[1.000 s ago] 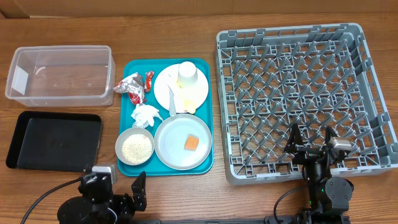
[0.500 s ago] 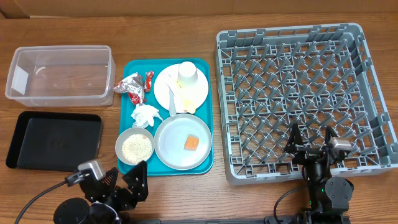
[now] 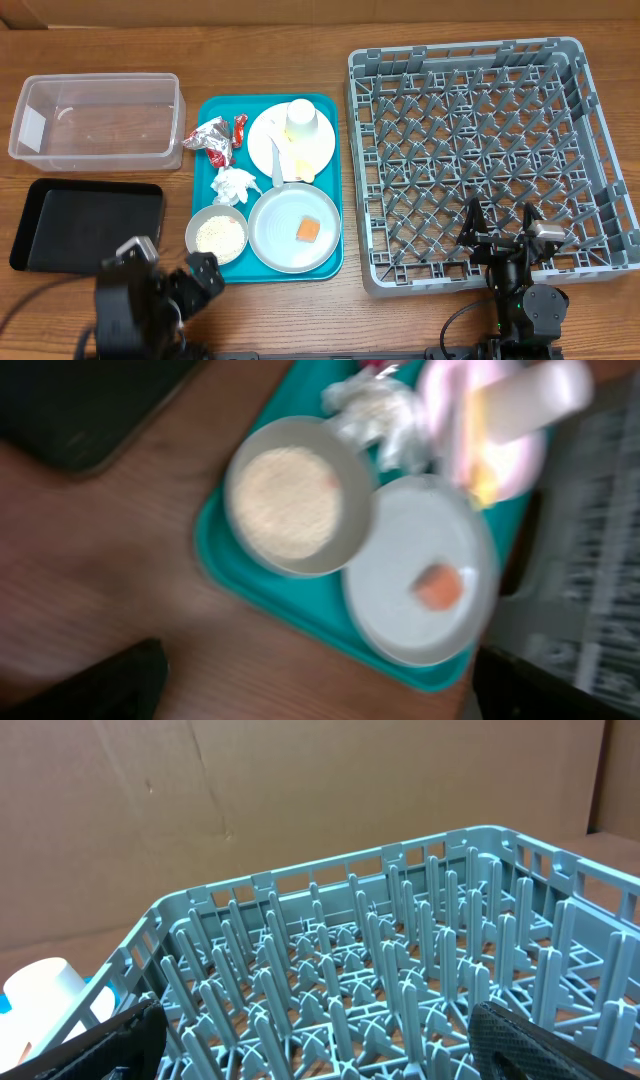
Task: Sort waste into correct bins and load items into the dishwasher rack
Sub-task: 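Grasp the rim of the white rice bowl with the left gripper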
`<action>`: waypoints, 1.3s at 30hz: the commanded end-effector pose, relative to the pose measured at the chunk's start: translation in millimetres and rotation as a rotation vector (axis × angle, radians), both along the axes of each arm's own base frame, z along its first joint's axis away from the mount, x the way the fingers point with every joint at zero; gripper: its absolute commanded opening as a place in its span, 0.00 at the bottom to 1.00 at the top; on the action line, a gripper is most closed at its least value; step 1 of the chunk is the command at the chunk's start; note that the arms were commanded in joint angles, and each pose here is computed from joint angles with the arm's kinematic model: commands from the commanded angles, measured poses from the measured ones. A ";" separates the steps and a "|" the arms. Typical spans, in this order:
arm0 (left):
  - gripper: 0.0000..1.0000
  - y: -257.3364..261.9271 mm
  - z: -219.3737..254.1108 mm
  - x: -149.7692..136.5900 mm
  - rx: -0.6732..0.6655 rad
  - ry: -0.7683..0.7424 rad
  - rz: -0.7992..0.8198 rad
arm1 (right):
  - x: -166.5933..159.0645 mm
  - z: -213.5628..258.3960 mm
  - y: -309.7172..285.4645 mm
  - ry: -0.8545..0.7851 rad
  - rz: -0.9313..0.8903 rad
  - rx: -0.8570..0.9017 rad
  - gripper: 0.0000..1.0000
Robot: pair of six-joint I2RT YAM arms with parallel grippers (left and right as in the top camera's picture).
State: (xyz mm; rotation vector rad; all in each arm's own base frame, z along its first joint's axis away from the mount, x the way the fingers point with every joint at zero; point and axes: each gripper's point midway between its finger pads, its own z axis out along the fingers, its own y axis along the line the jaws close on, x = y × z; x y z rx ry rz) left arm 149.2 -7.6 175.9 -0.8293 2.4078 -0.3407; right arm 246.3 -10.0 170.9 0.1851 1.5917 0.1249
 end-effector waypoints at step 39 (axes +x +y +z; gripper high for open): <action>0.95 23.6 -95.0 60.8 0.026 0.648 0.262 | 0.0 -1.0 -0.3 -0.007 0.001 -0.007 1.00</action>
